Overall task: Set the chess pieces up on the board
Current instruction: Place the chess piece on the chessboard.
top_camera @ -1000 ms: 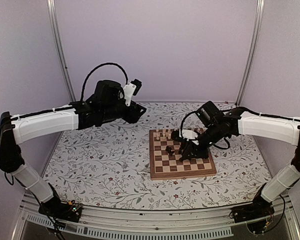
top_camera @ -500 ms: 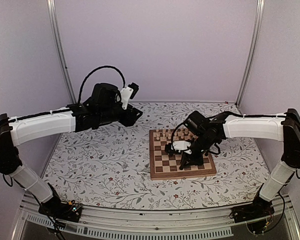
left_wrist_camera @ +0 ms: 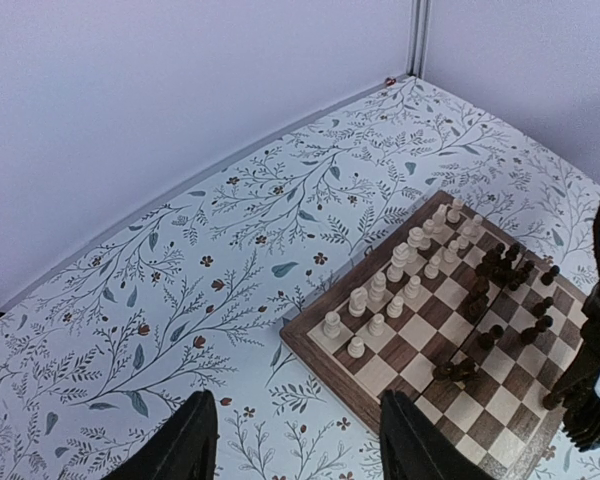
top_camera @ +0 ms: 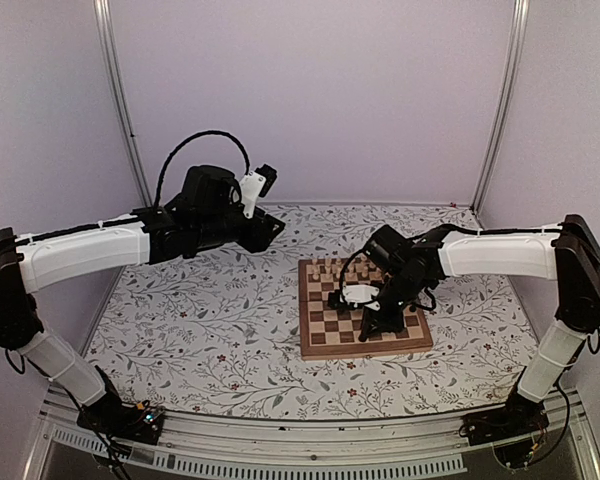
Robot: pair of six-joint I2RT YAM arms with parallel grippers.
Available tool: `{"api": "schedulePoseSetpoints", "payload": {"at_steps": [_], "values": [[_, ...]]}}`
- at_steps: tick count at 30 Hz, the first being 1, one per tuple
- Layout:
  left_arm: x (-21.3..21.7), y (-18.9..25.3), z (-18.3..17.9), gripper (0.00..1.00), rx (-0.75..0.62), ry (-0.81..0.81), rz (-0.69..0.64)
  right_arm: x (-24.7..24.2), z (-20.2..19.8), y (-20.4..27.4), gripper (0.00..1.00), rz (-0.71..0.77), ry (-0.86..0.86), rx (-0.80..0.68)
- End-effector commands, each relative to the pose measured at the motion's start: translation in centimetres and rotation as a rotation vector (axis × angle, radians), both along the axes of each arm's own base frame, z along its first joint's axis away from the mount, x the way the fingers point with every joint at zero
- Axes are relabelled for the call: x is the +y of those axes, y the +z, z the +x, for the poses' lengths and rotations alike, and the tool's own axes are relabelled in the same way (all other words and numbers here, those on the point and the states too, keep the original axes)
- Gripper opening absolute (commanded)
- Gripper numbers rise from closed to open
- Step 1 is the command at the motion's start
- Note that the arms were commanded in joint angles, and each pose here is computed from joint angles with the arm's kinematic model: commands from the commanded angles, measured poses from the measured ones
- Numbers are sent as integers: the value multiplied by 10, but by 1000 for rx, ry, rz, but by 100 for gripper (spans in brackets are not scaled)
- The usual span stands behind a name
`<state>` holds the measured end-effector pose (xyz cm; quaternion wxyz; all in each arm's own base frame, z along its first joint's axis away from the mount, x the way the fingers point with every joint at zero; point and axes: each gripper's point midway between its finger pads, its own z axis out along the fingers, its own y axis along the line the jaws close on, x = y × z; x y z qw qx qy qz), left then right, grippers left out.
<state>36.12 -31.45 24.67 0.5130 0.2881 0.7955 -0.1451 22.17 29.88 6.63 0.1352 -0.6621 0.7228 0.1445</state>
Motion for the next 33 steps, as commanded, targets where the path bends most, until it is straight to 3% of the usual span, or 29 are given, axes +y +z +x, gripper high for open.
{"api": "schedulePoseSetpoints", "payload": {"at_steps": [1,13,21,33], "values": [[4,17,-2,57,-29,-1,-18,8,3,2,6,5,-9,0],[0,17,-6,58,-27,-17,-17,12,6,-6,15,-24,-12,-12],[-3,17,-9,58,-31,-23,-6,14,10,1,32,-21,-28,-40],[-4,15,-9,58,-29,-27,4,14,9,18,39,1,-17,-58]]}}
